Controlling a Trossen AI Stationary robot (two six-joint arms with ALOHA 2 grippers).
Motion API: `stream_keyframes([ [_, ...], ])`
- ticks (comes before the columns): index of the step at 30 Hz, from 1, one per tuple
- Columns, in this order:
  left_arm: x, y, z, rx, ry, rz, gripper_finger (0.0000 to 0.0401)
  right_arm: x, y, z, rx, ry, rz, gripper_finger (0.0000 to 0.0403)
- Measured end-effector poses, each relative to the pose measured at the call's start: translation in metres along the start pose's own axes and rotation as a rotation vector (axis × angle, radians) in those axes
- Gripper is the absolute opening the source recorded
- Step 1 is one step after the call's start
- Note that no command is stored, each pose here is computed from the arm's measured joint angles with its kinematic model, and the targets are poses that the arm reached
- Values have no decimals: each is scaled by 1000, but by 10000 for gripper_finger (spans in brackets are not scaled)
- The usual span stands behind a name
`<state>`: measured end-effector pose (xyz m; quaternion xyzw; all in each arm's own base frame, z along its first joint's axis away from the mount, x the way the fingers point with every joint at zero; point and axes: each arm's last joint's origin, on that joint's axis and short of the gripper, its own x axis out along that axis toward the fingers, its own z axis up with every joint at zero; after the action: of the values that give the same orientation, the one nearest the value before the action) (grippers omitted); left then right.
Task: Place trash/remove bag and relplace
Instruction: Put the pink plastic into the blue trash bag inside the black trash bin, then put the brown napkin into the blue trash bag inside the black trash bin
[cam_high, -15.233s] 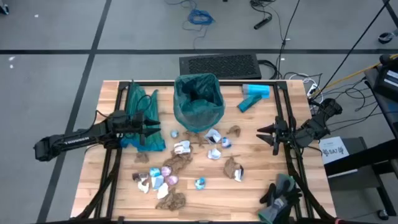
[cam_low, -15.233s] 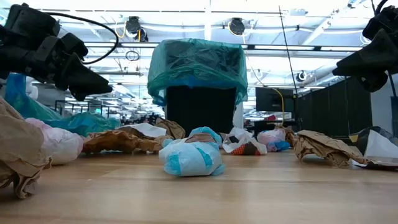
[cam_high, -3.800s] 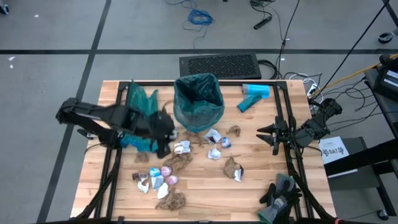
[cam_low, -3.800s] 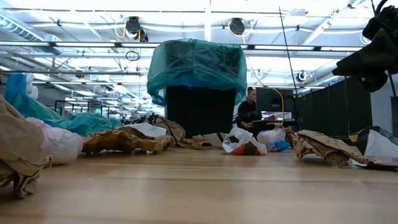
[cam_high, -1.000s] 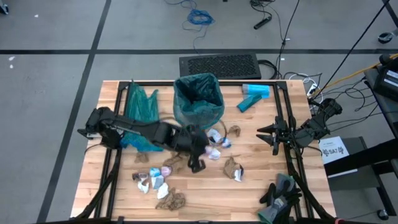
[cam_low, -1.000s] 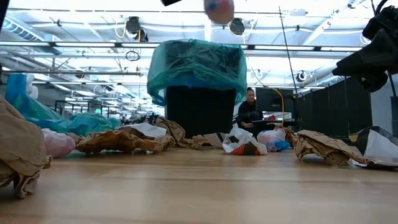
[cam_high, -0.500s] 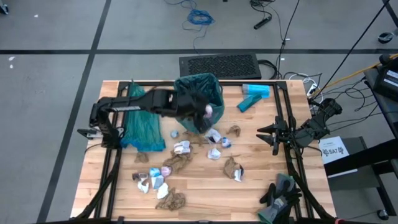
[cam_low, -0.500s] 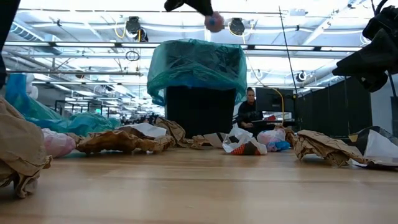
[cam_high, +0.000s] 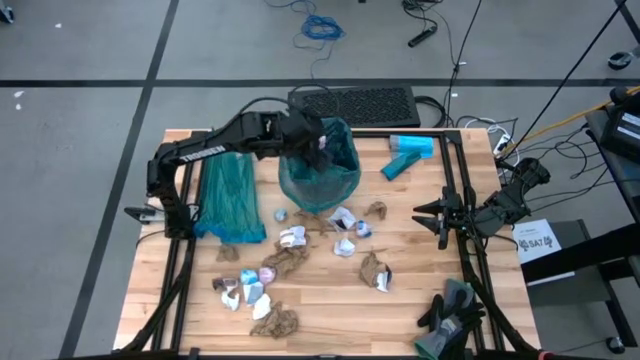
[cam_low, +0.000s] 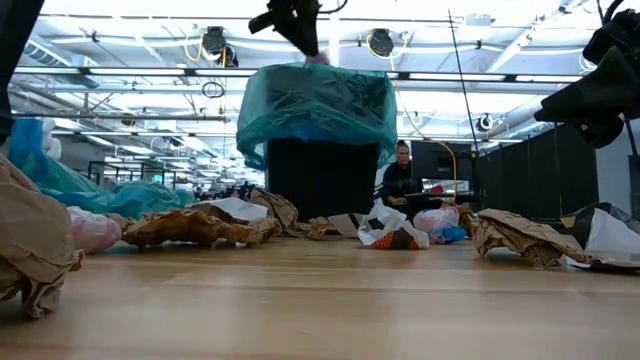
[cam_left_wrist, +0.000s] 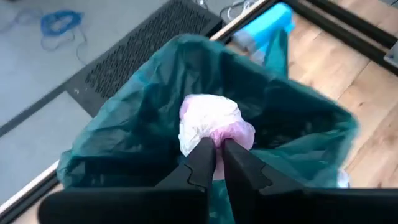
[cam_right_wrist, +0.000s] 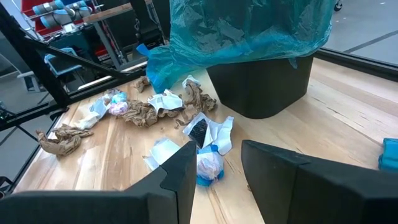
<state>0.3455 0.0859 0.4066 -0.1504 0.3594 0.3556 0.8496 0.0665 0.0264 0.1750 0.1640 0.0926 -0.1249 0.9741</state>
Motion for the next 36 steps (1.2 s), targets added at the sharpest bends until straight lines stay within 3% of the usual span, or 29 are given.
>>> stream_keyframes([
  [7,0,5,-2,-45,49,-19,89,0,0,0,0,0,0,121],
  [13,-9,-2,-6,-17,141,-233,112,0,0,0,0,0,0,121],
  [17,-24,-24,-20,62,159,-279,113,0,0,0,0,0,0,121],
  [26,-71,-83,-78,351,139,-255,113,0,0,0,0,0,0,120],
  [36,-73,-123,-175,573,315,-250,113,0,0,0,0,0,0,120],
])
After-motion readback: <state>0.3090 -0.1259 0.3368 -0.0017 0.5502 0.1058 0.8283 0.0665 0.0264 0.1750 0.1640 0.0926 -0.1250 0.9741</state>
